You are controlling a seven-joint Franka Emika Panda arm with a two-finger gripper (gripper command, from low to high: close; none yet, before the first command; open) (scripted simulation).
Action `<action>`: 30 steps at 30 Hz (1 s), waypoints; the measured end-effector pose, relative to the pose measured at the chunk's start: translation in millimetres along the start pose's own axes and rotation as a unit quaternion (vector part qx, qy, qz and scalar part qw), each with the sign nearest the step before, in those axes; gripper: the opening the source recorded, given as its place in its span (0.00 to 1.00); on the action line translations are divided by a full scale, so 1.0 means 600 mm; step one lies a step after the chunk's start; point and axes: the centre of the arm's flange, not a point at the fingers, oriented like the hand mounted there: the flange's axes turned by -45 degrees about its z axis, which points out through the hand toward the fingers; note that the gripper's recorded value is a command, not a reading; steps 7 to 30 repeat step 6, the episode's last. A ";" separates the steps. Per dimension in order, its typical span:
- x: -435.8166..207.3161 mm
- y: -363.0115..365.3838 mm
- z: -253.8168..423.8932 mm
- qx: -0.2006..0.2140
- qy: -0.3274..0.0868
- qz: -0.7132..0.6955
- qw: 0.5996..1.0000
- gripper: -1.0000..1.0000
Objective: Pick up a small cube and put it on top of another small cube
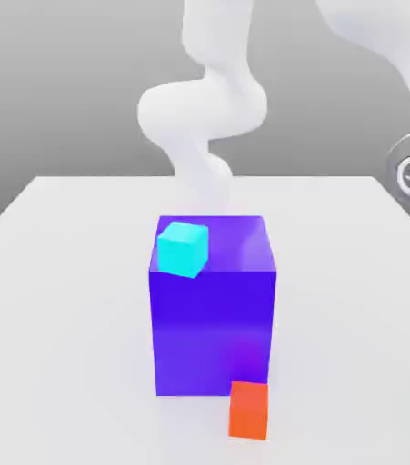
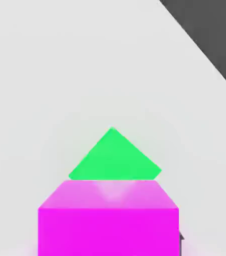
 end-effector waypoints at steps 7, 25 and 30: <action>0.002 0.000 0.047 0.000 0.000 -0.001 1.000 1.00; 0.002 0.000 0.047 0.000 0.000 -0.001 1.000 1.00; 0.002 0.000 0.047 0.000 0.000 -0.001 1.000 1.00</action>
